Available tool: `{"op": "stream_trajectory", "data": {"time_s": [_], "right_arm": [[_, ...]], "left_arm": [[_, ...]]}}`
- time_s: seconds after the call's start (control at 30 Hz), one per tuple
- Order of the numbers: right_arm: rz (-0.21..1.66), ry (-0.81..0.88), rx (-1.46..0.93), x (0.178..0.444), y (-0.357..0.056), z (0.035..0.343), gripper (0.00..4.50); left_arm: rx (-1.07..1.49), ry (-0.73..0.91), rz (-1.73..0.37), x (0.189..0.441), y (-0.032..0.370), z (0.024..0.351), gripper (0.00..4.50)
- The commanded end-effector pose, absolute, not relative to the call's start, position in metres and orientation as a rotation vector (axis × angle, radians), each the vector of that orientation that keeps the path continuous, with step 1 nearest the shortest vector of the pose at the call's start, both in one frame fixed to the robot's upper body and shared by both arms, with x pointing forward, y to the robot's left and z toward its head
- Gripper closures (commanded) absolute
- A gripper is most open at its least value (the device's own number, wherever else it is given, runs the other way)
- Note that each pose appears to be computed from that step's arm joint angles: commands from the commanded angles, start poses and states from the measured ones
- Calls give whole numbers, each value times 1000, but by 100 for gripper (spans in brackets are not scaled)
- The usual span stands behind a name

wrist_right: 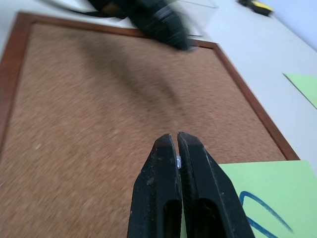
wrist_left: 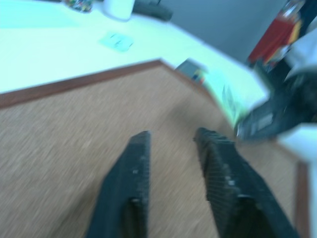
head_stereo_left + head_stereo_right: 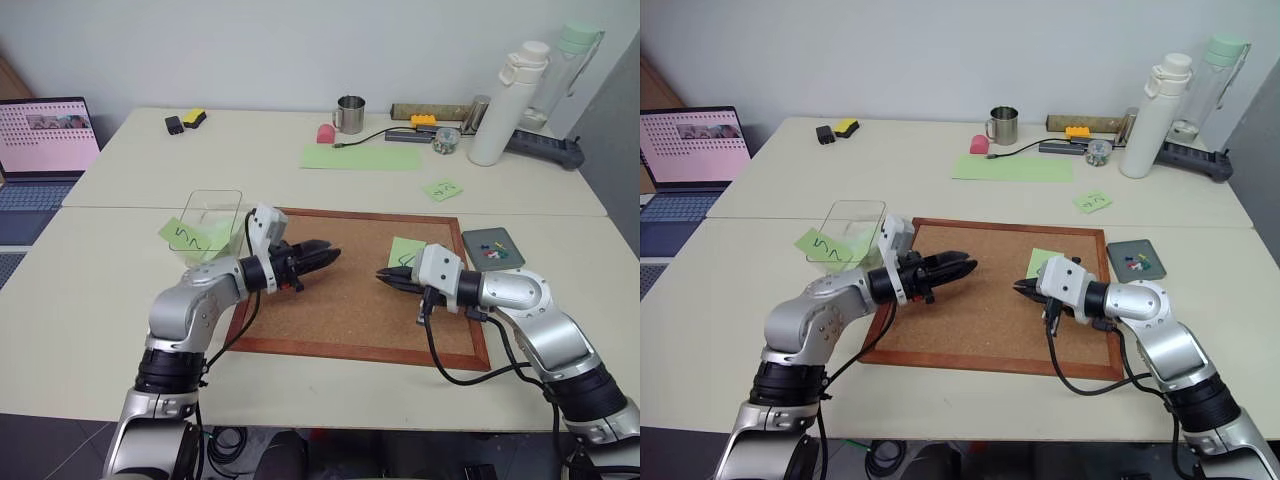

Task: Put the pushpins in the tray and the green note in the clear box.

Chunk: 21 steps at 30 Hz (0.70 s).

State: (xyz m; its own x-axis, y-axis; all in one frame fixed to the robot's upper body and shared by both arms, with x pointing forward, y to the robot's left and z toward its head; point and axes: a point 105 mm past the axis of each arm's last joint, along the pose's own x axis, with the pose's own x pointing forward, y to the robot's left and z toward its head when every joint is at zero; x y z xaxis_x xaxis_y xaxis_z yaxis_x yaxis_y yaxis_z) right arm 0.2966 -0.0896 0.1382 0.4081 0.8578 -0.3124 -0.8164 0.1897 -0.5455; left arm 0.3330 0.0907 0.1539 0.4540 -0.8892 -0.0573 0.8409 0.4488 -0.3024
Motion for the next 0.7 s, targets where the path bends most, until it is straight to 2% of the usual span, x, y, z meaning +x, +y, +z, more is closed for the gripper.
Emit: {"op": "stream_trajectory", "data": {"time_s": [0.03,0.3,0.67,0.7], "right_arm": [[1251,-178,-814,287,-80,154,450],[1338,-288,-887,276,-55,163,450],[1392,-380,-909,269,-33,172,450],[1395,-383,-910,269,-32,173,450]], "left_arm": [[-373,261,-1183,325,81,168,215],[-477,329,-1290,313,65,174,215],[-461,324,-1290,313,57,170,215],[-459,320,-1287,313,57,170,231]]}}
